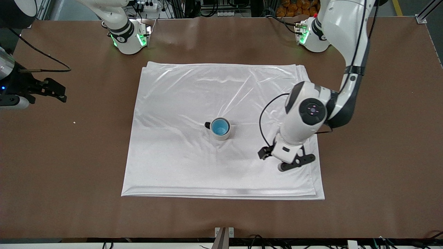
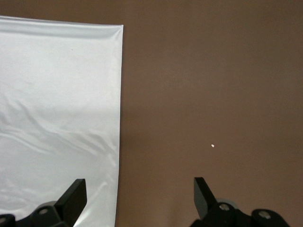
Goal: Place blue cup into white mug on cloth
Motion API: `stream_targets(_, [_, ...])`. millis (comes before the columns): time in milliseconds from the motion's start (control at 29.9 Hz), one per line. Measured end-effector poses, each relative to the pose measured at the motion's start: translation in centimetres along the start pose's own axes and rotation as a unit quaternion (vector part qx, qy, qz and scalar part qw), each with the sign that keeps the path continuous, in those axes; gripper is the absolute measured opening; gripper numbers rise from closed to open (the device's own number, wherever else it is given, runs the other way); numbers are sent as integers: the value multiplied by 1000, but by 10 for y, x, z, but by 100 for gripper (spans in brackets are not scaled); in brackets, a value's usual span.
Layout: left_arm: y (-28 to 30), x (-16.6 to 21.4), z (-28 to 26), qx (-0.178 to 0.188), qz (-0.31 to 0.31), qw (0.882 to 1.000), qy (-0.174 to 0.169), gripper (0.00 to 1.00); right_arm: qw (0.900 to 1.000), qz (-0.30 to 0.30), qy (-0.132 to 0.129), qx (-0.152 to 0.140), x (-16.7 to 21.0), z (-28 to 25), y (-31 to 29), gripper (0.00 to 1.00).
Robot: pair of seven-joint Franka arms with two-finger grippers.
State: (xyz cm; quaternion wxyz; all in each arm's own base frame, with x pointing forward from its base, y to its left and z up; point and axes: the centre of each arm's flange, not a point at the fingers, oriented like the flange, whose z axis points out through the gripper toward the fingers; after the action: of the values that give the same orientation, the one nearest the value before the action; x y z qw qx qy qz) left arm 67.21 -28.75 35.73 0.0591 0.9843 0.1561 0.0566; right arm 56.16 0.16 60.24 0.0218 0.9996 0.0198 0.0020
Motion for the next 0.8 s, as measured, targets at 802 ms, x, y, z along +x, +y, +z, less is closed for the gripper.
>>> stream_targets(802, [-193,76,-76,49,96,989,-103,100,1000,10,11,0,2,-4,3,100])
